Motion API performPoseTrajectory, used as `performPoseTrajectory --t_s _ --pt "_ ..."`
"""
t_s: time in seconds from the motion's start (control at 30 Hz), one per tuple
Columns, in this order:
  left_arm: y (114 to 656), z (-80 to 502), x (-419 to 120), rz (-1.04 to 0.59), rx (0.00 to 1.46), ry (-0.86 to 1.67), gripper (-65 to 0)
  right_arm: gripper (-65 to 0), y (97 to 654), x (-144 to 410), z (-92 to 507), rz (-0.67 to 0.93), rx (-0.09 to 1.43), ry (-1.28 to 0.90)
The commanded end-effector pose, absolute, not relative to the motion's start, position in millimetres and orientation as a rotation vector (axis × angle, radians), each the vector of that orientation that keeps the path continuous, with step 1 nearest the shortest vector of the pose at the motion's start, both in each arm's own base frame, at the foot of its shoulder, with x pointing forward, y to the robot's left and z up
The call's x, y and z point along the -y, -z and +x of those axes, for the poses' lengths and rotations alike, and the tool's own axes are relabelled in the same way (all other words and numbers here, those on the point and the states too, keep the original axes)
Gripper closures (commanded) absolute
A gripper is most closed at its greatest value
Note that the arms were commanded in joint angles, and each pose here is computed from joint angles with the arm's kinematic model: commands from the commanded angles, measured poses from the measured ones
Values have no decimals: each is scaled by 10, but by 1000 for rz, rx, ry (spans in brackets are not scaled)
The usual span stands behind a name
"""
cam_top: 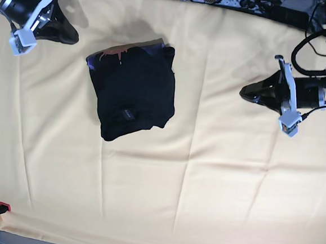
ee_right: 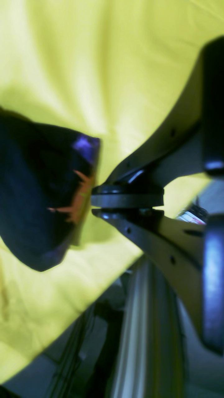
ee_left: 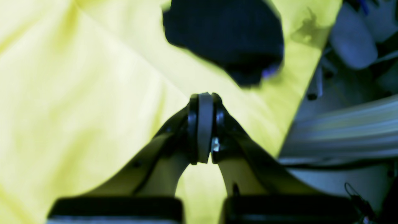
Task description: Fold the T-shirt properly
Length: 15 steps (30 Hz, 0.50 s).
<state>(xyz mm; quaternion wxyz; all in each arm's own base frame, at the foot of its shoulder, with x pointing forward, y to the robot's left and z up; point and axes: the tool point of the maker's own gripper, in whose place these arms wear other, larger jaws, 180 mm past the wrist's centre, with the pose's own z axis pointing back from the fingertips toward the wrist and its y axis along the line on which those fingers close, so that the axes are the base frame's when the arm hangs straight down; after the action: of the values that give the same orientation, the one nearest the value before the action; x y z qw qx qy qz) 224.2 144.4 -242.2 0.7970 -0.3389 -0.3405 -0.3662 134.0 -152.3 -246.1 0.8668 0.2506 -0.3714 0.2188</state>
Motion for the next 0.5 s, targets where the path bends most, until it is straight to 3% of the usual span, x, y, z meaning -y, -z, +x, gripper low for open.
performPoseTrajectory --t_s 0.0,0.23,0.47 --pt "2309 2162 -1464 -714 751 806 0 0 2451 1583 1270 507 761 -452" --pt "2455 1276 -1614 -640 570 743 0 0 2619 1874 687 437 554 -345" --pt "2652 -41 -1633 -740 141 551 0 0 2727 1869 -231 488 237 -220"
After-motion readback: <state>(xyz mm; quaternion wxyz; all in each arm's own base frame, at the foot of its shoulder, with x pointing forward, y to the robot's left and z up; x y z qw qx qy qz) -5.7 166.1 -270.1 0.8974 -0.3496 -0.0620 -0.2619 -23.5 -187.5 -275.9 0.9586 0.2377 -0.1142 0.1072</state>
